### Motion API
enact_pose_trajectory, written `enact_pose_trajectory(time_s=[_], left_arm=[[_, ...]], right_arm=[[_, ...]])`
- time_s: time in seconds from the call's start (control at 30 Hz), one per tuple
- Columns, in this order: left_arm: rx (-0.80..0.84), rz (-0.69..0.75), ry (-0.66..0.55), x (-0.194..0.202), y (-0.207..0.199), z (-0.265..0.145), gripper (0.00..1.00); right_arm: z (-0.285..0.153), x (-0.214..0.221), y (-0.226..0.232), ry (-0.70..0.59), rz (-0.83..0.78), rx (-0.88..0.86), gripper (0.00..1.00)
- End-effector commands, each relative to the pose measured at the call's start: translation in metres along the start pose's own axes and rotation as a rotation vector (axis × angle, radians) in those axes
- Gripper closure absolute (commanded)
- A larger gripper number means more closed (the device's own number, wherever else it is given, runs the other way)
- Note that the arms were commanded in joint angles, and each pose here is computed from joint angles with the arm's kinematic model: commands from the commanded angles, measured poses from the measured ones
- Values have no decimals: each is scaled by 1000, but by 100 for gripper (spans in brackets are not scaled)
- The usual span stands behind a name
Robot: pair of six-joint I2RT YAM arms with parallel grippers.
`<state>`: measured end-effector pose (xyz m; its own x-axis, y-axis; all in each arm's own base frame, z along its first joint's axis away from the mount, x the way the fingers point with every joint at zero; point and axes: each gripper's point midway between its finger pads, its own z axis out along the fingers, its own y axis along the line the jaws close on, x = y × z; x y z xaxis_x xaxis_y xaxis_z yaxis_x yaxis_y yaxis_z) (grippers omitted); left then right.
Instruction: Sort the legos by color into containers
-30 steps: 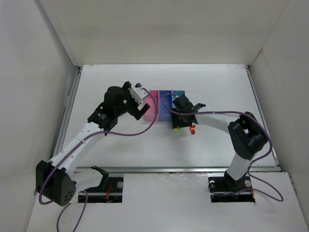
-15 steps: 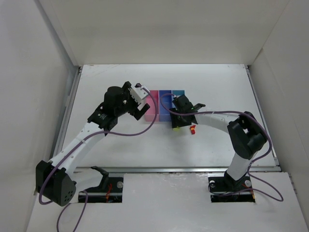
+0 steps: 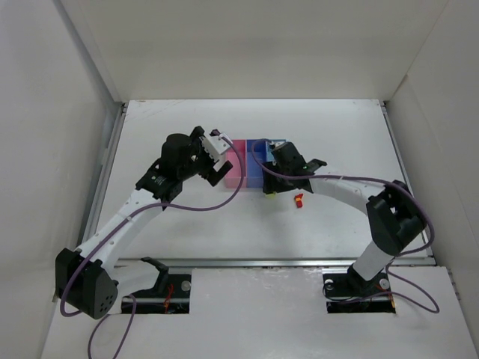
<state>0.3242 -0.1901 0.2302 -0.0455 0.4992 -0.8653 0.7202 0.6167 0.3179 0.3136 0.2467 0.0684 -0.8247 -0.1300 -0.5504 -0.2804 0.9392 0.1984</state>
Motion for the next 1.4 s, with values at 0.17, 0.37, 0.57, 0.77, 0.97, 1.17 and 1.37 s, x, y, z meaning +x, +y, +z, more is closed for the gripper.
enact_pose_trajectory(time_s=[0.17,0.37,0.57,0.77,0.97,1.17,1.37], left_arm=[[13,28,-51,-16,-1,-5,2],[54,41,-70,-22,-9,-6,6],[43,86,-133,-41,-6,-2,13],[-103,211,-281,-93,5,1,12],[-181,345,-459,-134,9,-3,18],[-143,547,-611,-163,-8,-4,21],[-94,627,-657,-171,-27,-5,19]], right_arm=[[-45,-38,32,-159,-16,-149,100],[-75,-57,40,-222,-17,-185,100],[-139,-122,44,-398,133,-317,100],[-182,-181,52,-514,404,-475,100],[-205,-202,62,-544,557,-557,100],[-246,-214,68,-607,613,-628,100],[-275,-210,68,-676,651,-645,100]])
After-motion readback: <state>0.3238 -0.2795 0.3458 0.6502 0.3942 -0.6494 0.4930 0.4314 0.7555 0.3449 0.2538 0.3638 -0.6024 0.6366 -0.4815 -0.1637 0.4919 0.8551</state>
